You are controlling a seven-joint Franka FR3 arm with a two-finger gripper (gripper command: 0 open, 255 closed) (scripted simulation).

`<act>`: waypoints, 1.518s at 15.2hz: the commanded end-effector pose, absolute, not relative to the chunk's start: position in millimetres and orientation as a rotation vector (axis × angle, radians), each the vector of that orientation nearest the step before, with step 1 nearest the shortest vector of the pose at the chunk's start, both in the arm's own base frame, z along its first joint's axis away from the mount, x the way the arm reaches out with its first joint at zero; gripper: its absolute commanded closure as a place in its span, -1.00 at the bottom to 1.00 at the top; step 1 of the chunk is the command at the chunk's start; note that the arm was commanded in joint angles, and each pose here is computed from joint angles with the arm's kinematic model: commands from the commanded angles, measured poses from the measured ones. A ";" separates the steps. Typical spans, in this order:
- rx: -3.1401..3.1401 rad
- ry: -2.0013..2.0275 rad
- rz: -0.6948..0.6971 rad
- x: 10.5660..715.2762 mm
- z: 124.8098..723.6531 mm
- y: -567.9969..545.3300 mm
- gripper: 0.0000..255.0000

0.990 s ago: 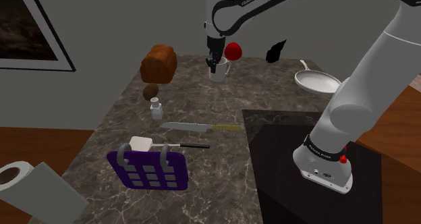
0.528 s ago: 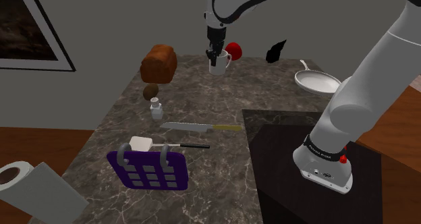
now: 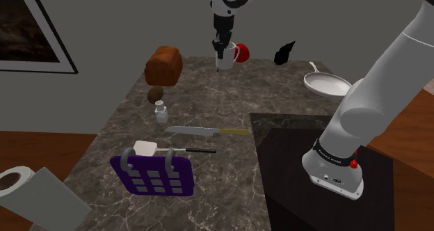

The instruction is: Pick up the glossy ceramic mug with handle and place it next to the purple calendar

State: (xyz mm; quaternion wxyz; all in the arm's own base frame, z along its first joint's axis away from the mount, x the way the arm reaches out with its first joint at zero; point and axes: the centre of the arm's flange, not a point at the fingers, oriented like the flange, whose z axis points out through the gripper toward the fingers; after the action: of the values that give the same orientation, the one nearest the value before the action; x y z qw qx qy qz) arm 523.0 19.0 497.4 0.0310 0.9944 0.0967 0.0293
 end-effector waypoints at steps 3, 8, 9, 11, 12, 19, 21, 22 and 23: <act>3.064 0.298 0.090 522.3 518.7 19.5 1.00; 3.064 0.298 0.090 522.3 545.1 19.5 1.00; 3.064 0.298 0.090 522.3 550.3 19.5 1.00; 3.064 0.298 0.090 522.3 560.9 19.5 1.00; 3.064 0.298 0.090 522.3 566.2 19.5 1.00; 3.064 0.298 0.090 522.3 603.2 19.5 1.00; 3.064 0.298 0.090 522.3 613.7 19.5 1.00; 3.064 0.298 0.090 522.3 619.0 19.5 1.00; 3.064 0.298 0.090 522.2 620.7 19.5 1.00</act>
State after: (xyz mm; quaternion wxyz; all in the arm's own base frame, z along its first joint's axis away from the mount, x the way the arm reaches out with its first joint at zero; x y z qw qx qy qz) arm 522.3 18.9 617.5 0.0311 0.9944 0.0966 0.0293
